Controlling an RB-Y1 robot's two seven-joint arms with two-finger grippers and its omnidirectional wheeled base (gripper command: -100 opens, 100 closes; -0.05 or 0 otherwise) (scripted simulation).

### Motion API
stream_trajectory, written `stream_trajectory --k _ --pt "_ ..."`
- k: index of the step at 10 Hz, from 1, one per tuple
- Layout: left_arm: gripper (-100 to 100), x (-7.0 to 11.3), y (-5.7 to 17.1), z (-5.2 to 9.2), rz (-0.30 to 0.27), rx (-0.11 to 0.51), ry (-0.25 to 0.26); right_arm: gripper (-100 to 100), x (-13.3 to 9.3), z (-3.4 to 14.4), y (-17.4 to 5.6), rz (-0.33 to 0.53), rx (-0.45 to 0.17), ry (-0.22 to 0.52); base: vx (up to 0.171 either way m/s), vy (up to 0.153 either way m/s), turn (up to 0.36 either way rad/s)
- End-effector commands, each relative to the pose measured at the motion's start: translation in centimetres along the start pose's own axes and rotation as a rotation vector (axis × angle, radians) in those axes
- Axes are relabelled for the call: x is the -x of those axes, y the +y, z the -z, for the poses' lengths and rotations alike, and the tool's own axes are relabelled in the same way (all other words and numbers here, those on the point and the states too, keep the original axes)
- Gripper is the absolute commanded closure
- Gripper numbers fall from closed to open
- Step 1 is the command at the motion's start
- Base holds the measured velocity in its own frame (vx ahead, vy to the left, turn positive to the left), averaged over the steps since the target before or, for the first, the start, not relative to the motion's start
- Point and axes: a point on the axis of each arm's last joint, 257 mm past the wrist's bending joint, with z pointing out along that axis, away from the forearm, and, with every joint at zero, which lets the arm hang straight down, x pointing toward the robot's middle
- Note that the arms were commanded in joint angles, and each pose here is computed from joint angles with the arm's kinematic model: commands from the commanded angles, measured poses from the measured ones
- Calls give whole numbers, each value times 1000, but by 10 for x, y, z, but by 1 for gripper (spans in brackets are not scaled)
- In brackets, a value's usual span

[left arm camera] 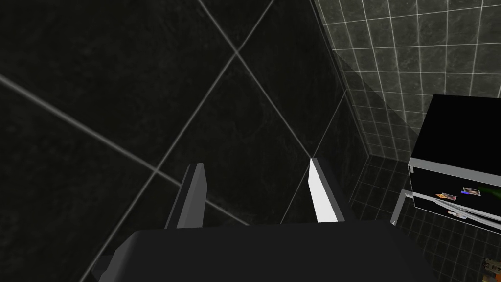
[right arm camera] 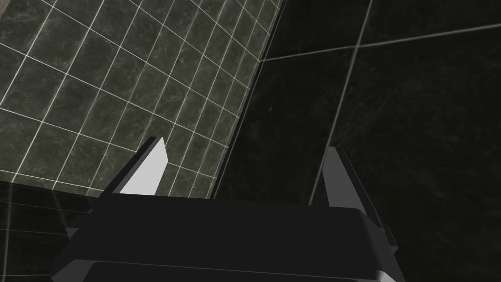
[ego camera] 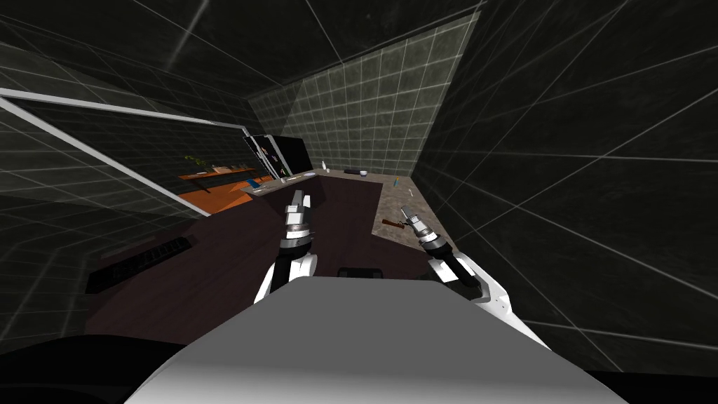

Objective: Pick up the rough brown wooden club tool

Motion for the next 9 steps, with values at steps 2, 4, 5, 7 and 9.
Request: stream_trajectory --k 2,4,5,7,9 --pt "0 0 0 0 0 0 0 -100 1 -2 -6 64 -10 42 -72 38 72" --pt "0 0 0 0 0 0 0 -100 1 -1 -14 119 -22 85 -70 49 93" --pt "0 0 0 0 0 0 0 -100 0 0 -19 151 -30 111 -56 48 109" --pt "0 0 0 0 0 0 0 -100 0 3 -30 218 -51 166 3 16 63" --pt "0 0 0 0 0 0 0 -100 0 6 -37 260 -62 205 23 13 84"
